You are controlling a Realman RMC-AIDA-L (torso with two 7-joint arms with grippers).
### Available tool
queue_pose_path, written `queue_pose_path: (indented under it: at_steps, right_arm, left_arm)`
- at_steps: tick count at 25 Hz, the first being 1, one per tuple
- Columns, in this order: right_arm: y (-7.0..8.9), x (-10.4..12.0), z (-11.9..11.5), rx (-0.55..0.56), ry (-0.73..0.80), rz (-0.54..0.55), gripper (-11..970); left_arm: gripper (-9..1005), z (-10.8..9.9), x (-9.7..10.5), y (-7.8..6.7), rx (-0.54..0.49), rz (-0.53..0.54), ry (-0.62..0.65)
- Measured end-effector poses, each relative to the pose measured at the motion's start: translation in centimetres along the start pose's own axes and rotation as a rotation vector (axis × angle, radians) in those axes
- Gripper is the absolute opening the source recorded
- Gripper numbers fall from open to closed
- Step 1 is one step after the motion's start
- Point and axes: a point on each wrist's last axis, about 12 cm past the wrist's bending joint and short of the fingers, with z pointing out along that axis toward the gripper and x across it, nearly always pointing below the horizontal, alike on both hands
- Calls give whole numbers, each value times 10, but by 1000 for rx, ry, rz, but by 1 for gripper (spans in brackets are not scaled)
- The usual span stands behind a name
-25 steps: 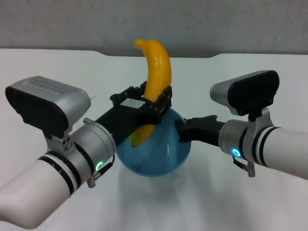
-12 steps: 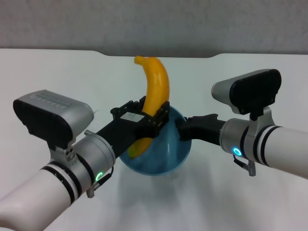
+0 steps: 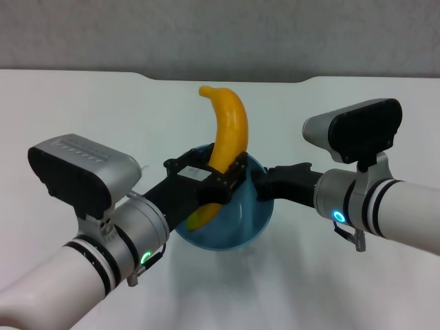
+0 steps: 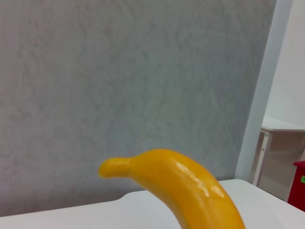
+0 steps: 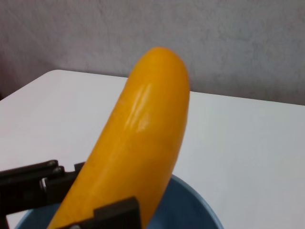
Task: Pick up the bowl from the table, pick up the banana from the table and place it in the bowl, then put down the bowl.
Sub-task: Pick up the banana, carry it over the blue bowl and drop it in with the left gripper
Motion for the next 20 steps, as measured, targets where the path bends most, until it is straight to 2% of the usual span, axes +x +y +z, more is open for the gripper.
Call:
queue_pose_path:
  at_steps: [10,16,20]
  right_arm:
    - [0,0,0,-1,-1,-1,44]
    - [1,-1,0,-2,-2,-1,43]
    - [-1,1,0,3,2,2,43]
  left_arm:
    - [603,0,1,0,1,10,4]
    - [793,-1,1,1,-2,12,7]
    - [851,-3,1,8,-31,36,10]
